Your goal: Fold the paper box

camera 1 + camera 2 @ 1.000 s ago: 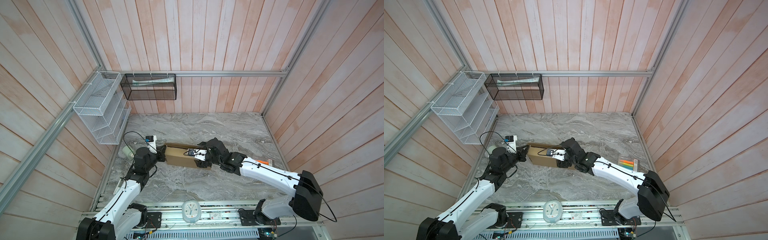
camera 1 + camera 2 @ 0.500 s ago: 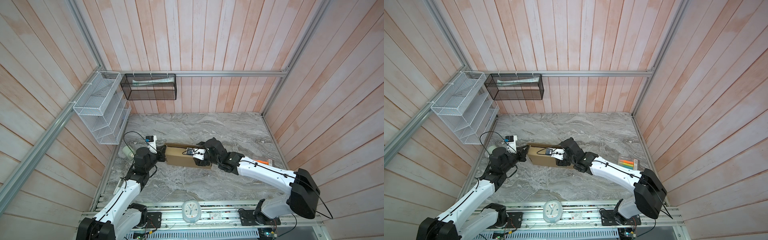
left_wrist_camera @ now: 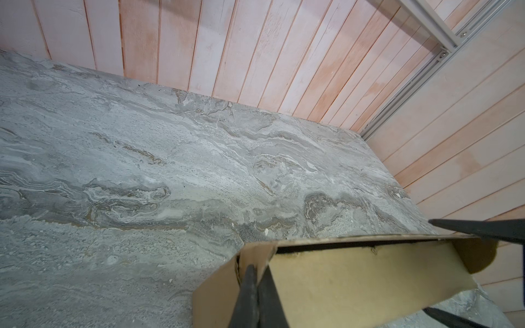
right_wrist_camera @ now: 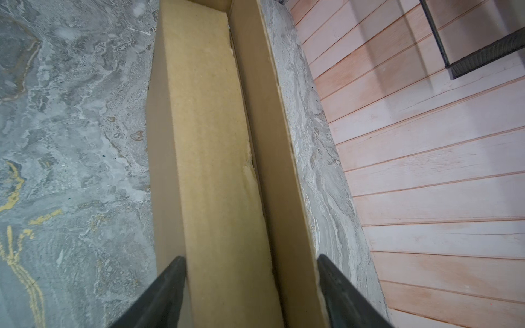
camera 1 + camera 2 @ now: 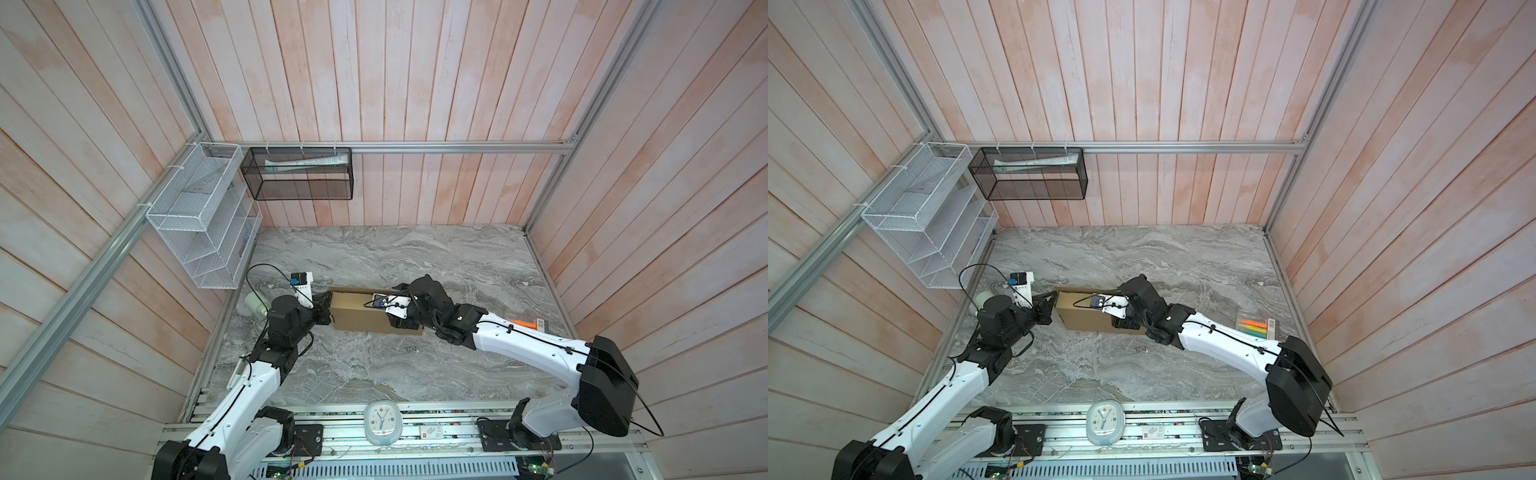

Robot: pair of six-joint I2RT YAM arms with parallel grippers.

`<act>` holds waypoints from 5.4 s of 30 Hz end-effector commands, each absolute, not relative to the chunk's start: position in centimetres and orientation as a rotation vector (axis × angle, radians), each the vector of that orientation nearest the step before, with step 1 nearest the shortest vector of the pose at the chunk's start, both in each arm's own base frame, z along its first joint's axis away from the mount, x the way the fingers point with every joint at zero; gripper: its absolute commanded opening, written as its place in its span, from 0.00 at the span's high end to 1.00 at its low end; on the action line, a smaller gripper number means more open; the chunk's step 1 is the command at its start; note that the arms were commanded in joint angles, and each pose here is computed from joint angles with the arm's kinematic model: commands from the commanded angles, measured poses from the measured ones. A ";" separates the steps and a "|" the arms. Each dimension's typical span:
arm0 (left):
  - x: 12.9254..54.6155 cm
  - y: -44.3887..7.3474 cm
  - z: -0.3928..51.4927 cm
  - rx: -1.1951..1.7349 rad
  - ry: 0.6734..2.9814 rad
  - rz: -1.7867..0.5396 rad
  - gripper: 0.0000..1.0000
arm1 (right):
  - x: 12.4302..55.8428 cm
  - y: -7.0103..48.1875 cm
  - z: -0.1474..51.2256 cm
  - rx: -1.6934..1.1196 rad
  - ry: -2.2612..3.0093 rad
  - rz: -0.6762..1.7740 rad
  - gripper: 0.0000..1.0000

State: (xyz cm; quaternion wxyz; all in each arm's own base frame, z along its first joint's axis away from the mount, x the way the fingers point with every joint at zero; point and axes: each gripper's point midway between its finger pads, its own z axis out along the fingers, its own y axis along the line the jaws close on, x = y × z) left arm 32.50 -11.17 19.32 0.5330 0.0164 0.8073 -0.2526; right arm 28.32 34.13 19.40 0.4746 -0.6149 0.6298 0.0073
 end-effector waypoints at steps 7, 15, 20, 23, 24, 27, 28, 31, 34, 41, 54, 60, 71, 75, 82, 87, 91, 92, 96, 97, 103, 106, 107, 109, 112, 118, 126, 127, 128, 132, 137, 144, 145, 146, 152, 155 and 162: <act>31.3 -11.5 17.4 0.034 2.019 -0.629 0.88 | 28.4 34.5 18.6 -1.514 1.544 0.017 0.30; 31.1 -11.5 18.2 0.032 2.001 -0.636 0.80 | 28.3 34.6 18.4 -1.517 1.548 0.024 0.31; 31.0 -11.5 18.8 0.032 1.988 -0.638 0.76 | 28.2 34.6 18.3 -1.521 1.547 0.030 0.32; 31.0 -11.5 18.9 0.031 1.987 -0.638 0.73 | 28.3 34.6 18.2 -1.520 1.547 0.031 0.33; 31.0 -11.5 19.1 0.031 1.985 -0.639 0.72 | 28.3 34.6 18.2 -1.521 1.548 0.031 0.33; 31.0 -11.5 19.3 0.033 1.980 -0.642 0.70 | 28.3 34.7 18.2 -1.523 1.546 0.029 0.34; 31.0 -11.5 19.4 0.033 1.980 -0.642 0.70 | 28.3 34.6 18.2 -1.523 1.546 0.028 0.34; 30.9 -11.5 19.6 0.035 1.975 -0.642 0.68 | 28.3 34.7 18.0 -1.528 1.547 0.028 0.35; 30.9 -11.5 19.9 0.036 1.969 -0.643 0.67 | 28.4 34.7 18.0 -1.528 1.548 0.026 0.35; 30.3 -11.6 21.3 0.042 1.944 -0.661 0.62 | 28.5 34.8 18.0 -1.532 1.546 0.031 0.36; 29.2 -11.2 24.0 0.013 1.897 -0.704 0.53 | 28.7 35.1 17.8 -1.541 1.541 0.040 0.39; 30.0 -10.7 24.8 -0.039 1.891 -0.805 0.44 | 28.6 35.0 17.7 -1.544 1.544 0.038 0.40; 31.1 -10.8 23.7 -0.087 1.918 -0.973 0.42 | 28.7 35.0 17.5 -1.543 1.547 0.038 0.43; 31.4 -10.8 23.9 -0.096 1.906 -1.018 0.42 | 28.7 35.0 17.4 -1.546 1.549 0.038 0.44; 31.9 -10.9 22.9 -0.112 1.933 -1.049 0.41 | 28.7 35.0 17.5 -1.544 1.548 0.041 0.46; 32.2 -10.9 22.2 -0.114 1.952 -1.045 0.41 | 28.7 35.0 17.4 -1.543 1.550 0.040 0.46; 32.4 -10.8 22.0 -0.114 1.958 -1.034 0.41 | 28.7 35.2 17.4 -1.546 1.550 0.045 0.47; 32.5 -10.8 21.9 -0.117 1.960 -1.033 0.40 | 28.7 35.2 17.3 -1.547 1.551 0.044 0.47; 32.8 -10.9 21.5 -0.112 1.966 -1.037 0.40 | 28.8 35.2 17.4 -1.547 1.553 0.041 0.47; 32.9 -10.9 21.4 -0.113 1.970 -1.039 0.40 | 28.8 35.2 17.3 -1.547 1.555 0.042 0.47; 33.1 -10.9 20.7 -0.122 1.978 -1.040 0.41 | 28.7 35.2 17.3 -1.547 1.556 0.043 0.47; 33.2 -10.9 20.6 -0.122 1.980 -1.044 0.41 | 28.7 35.1 17.3 -1.545 1.559 0.045 0.47; 33.3 -10.9 20.6 -0.123 1.980 -1.044 0.41 | 28.7 35.1 17.4 -1.544 1.557 0.044 0.48; 33.3 -10.9 20.5 -0.123 1.982 -1.045 0.40 | 28.7 35.1 17.3 -1.545 1.559 0.045 0.47; 33.3 -10.9 20.4 -0.125 1.983 -1.047 0.41 | 28.7 35.1 17.3 -1.545 1.560 0.045 0.48; 33.4 -10.9 19.9 -0.131 1.993 -1.048 0.42 | 28.7 35.1 17.3 -1.545 1.559 0.046 0.48; 33.4 -11.0 19.4 -0.138 1.998 -1.054 0.44 | 28.7 35.1 17.2 -1.545 1.562 0.046 0.48; 33.4 -11.0 19.4 -0.139 2.000 -1.055 0.44 | 28.7 35.1 17.2 -1.544 1.562 0.044 0.48; 33.4 -11.0 19.3 -0.139 2.000 -1.057 0.44 | 28.7 35.1 17.1 -1.547 1.564 0.046 0.48; 33.4 -11.0 19.1 -0.140 2.003 -1.057 0.45 | 28.7 35.1 17.2 -1.546 1.562 0.046 0.49; 33.4 -11.0 19.0 -0.142 2.006 -1.059 0.47 | 28.7 35.2 17.3 -1.545 1.562 0.046 0.49; 33.4 -11.1 18.5 -0.151 2.014 -1.066 0.50 | 28.7 35.2 17.3 -1.545 1.559 0.047 0.49; 33.4 -11.1 18.4 -0.153 2.017 -1.068 0.50 | 28.7 35.2 17.3 -1.545 1.559 0.047 0.49; 33.4 -11.1 18.3 -0.152 2.018 -1.069 0.50 | 28.7 35.2 17.4 -1.546 1.556 0.047 0.49; 33.2 -11.1 17.6 -0.160 2.027 -1.078 0.52 | 28.7 35.1 17.6 -1.532 1.552 0.049 0.49; 33.2 -11.1 17.2 -0.163 2.033 -1.079 0.52 | 28.7 35.2 17.5 -1.530 1.553 0.050 0.49; 33.2 -11.1 17.0 -0.165 2.035 -1.079 0.53 | 29.0 35.4 18.2 -1.506 1.547 0.055 0.48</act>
